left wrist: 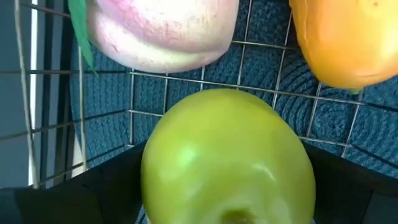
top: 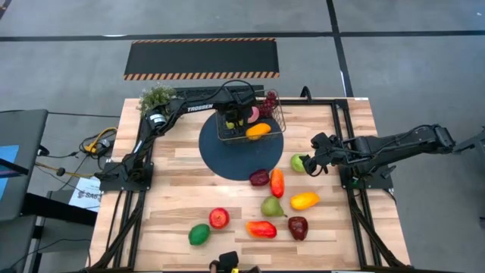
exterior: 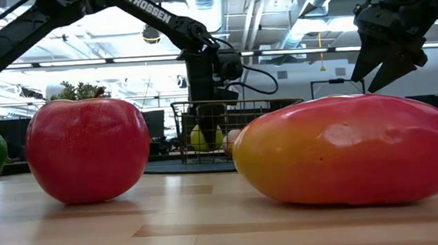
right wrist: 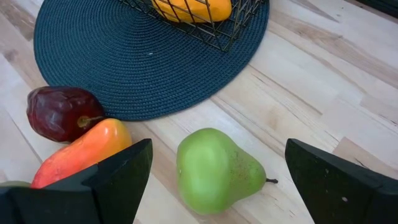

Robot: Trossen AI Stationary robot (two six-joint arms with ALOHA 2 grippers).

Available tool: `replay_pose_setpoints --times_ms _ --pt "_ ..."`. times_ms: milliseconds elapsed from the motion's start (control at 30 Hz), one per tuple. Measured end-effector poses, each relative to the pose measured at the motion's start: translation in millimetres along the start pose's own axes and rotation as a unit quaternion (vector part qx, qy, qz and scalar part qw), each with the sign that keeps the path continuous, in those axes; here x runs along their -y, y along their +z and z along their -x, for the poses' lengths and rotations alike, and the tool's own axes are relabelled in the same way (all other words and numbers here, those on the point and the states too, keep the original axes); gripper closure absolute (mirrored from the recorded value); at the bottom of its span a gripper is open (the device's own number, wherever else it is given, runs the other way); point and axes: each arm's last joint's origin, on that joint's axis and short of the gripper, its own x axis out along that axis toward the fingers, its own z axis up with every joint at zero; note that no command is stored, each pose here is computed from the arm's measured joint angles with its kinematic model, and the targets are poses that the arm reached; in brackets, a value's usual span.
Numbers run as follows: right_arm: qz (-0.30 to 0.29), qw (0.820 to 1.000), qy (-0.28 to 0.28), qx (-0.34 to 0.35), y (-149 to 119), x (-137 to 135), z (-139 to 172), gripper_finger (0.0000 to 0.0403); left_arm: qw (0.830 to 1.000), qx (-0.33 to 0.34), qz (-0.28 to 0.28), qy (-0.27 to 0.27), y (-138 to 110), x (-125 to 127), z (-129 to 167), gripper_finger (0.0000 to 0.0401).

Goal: Build produce basket
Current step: Put the green apple into the wire basket, then put the red apple into the wire basket

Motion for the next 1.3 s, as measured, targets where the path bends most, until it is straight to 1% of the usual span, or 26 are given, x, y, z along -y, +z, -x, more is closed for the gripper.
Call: replay_pose_setpoints --times_ms 133,267,333,500,600,800,900,1000,1067,1100,1167,1233,1300 --pt "0.0 1.0 0.0 0.0 0.0 0.0 0.0 0.0017 1.0 -0.001 -0.005 0.004 0.0 -0.3 0.0 0.0046" --pt "0.0 1.0 0.0 0.0 0.0 0.0 0.0 0.0017 0.999 -0.009 -0.005 0.041 -0.3 -2.3 0.1 0.0038" --pt "0.0 1.0 0.0 0.0 0.0 0.0 0.0 0.0017 0.999 -0.01 -0.005 0.051 -0.2 -2.9 0.2 0.0036" --pt "0.0 1.0 0.0 0.0 0.0 0.0 0.0 0.0017 0.998 -0.01 0.001 0.054 -0.1 -2.5 0.9 0.0034" --pt "0.0 1.0 0.0 0.0 0.0 0.0 0.0 0.0017 0.998 -0.014 -0.002 0.053 -1.5 0.5 7.1 0.0034" --pt "0.001 1.0 0.0 0.0 0.0 0.0 0.0 0.0017 0.998 -0.008 -0.015 0.065 -4.9 7.9 34.0 0.0034" --pt "0.001 1.0 0.0 0.0 0.0 0.0 0.0 0.0017 0.998 0.005 -0.013 0.067 -10.1 11.9 60.5 0.0034" --pt "0.001 1.0 0.0 0.0 0.0 0.0 0.0 0.0017 0.998 0.025 0.0 0.062 -19.3 18.5 94.9 0.0034" --pt "0.001 1.0 0.0 0.0 0.0 0.0 0.0 0.0017 0.999 0.033 0.005 0.04 -29.8 26.1 120.4 0.0034" --pt "0.001 1.0 0.0 0.0 0.0 0.0 0.0 0.0017 0.999 0.035 0.006 0.02 -36.7 31.2 134.0 0.0034" --pt "0.001 1.0 0.0 0.0 0.1 0.0 0.1 0.0017 0.998 0.036 0.013 -0.041 -51.2 45.3 159.2 0.0034" --pt "0.001 1.0 0.0 0.0 0.0 0.0 0.0 0.0017 0.993 0.038 0.027 -0.106 -64.4 62.3 182.2 0.0035" --pt "0.001 1.0 0.0 0.0 0.1 0.0 0.1 0.0017 0.988 0.042 0.026 -0.146 -75.6 82.3 201.5 0.0035"
